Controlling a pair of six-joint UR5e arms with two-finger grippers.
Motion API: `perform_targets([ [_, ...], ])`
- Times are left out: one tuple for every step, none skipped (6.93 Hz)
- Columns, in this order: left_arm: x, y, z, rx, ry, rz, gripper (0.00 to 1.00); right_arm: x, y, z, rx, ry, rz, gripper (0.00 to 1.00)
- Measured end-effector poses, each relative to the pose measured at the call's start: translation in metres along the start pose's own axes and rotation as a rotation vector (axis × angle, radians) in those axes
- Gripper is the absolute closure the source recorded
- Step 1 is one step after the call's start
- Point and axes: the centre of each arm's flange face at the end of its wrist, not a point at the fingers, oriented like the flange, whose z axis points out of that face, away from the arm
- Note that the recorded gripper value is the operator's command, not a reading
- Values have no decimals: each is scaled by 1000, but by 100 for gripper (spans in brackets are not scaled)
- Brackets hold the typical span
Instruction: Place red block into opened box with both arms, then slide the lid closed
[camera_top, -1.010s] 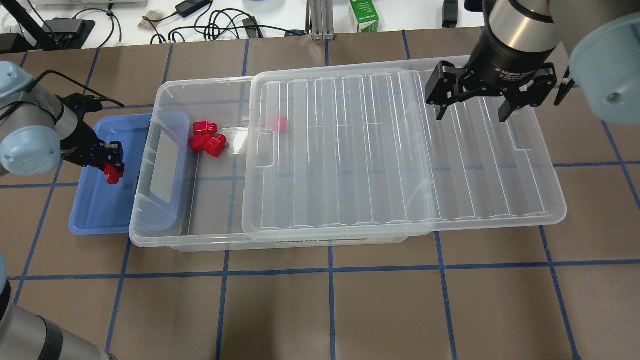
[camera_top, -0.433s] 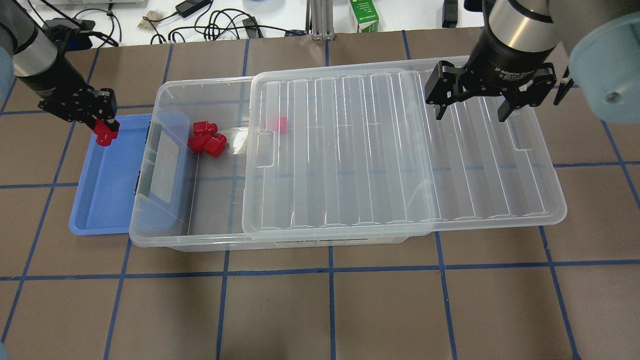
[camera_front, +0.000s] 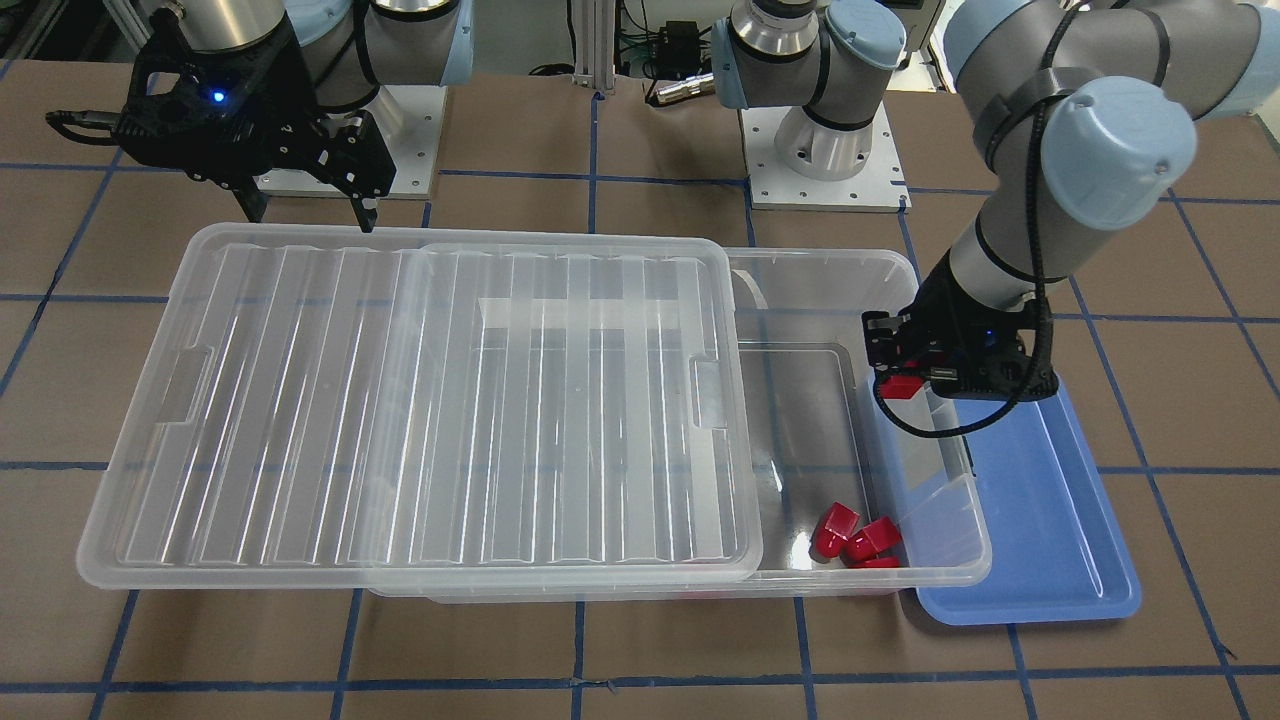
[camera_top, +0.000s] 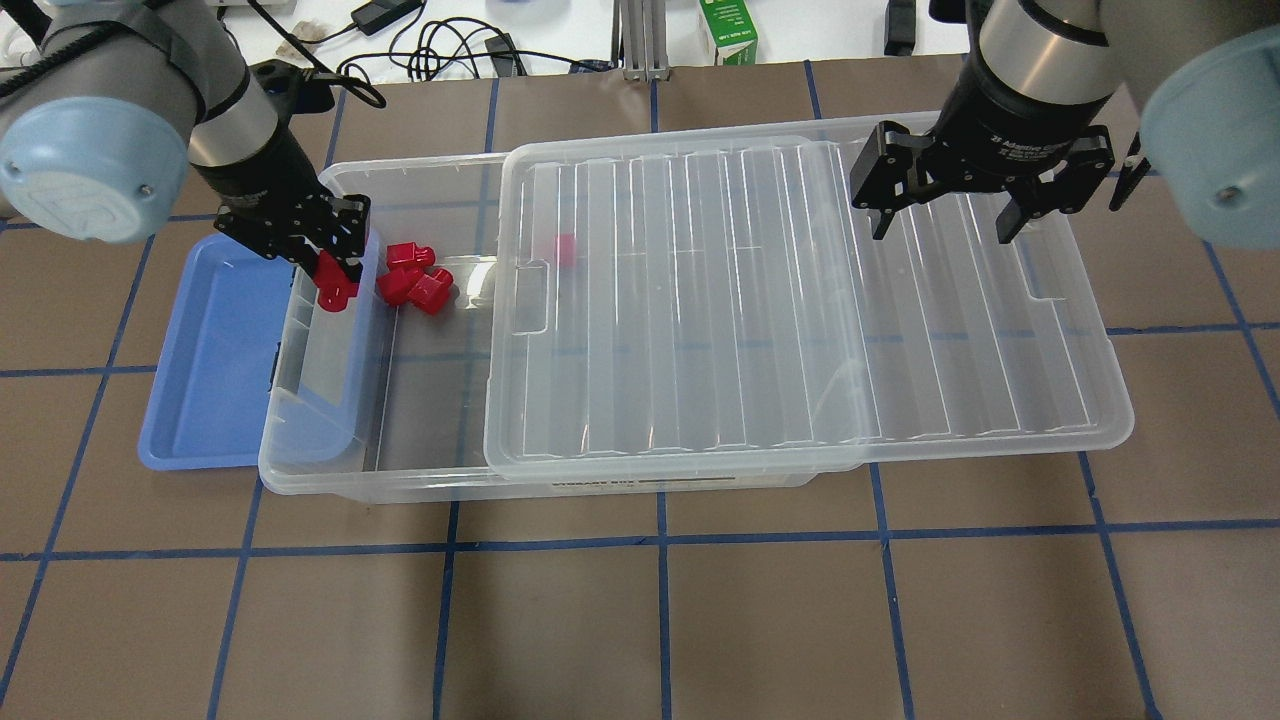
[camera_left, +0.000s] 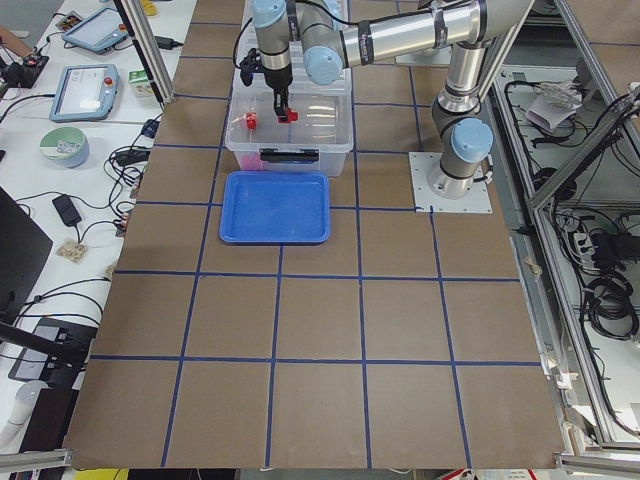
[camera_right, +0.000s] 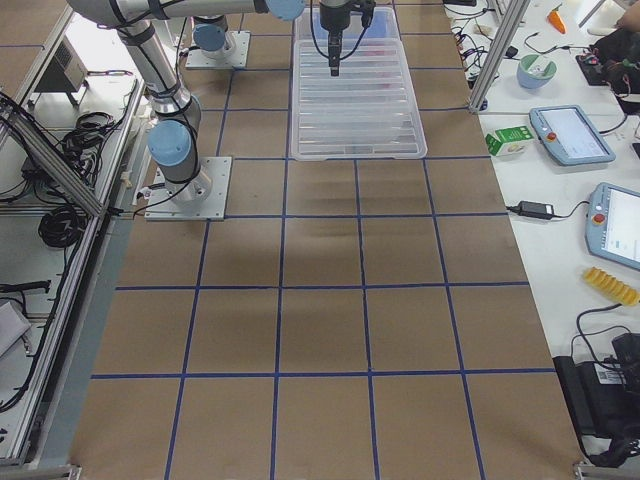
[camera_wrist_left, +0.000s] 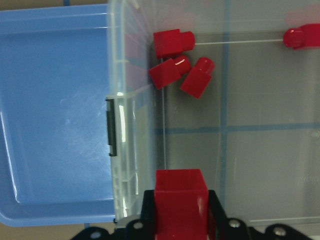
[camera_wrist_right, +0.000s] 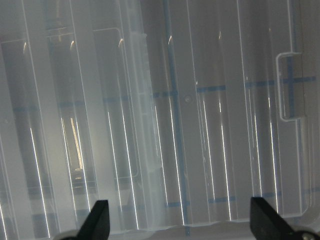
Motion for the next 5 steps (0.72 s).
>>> perform_targets([
  [7,5,22,-6,3,-15,100,2,-1,0,0,1,-4,0],
  [11,7,44,-5,6,-32,100,9,-4,0,0,3,-14,0],
  [15,10,63,-3,7,-53,100,28,-10,0,-1,17,-20,0],
  [20,16,80,-10,7,-65,100,62,-19,-1,-3,40,-47,0],
  [23,20,95,-9,6,-69,100,106,-29,0,-9,53,-75,0],
])
